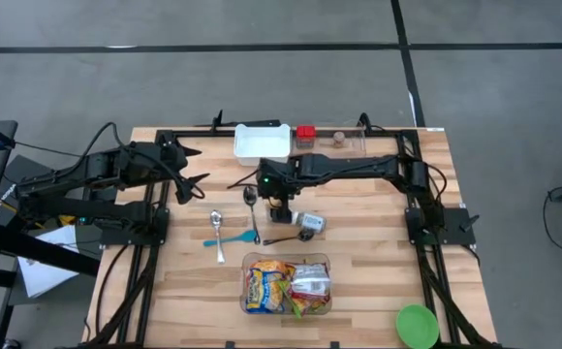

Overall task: Pick & Place Food Item
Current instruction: Put the gold seasoning into the top transparent bin

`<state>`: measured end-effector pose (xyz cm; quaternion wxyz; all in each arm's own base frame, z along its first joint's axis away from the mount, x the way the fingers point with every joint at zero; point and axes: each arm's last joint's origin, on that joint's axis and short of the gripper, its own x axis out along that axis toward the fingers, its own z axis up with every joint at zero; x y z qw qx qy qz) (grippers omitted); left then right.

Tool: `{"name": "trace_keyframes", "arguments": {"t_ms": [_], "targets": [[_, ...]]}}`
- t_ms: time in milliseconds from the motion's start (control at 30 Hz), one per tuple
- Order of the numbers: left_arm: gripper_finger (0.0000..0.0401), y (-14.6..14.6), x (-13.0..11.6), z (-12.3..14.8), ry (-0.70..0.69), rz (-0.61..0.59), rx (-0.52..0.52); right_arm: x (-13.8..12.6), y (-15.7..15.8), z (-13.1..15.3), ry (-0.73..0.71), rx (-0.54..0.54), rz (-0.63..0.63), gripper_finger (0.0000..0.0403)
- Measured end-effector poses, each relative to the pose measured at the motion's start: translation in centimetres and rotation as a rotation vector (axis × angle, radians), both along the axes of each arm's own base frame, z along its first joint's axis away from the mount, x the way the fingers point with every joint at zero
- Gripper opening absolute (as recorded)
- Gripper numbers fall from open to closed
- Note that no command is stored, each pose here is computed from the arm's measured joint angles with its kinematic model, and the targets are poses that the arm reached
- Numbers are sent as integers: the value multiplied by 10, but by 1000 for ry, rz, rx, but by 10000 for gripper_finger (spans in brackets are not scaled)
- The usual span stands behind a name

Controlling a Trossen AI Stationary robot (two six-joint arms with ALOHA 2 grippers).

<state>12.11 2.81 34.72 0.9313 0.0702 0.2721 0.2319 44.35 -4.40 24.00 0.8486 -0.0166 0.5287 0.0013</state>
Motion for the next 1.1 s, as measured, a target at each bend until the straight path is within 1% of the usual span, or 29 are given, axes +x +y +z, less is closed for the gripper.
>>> {"name": "trace_keyframes", "arguments": {"t_ms": [233, 467, 567, 600, 1100], "targets": [[301, 0, 0, 0, 1, -1, 0, 1, -1, 0, -9, 7, -16, 400], [301, 0, 0, 0, 0, -1, 0, 4, 2, -10, 18, 31, -1, 398], [301, 0, 0, 0, 0, -2, -1, 3, 3, -18, 63, 37, 1, 392], [301, 0, 0, 0, 0, -3, -1, 4, 4, -19, 52, 36, 5, 390], [300, 0, 0, 0, -7, 6, -13, 6, 6, -19, 48, 39, -1, 383]]}}
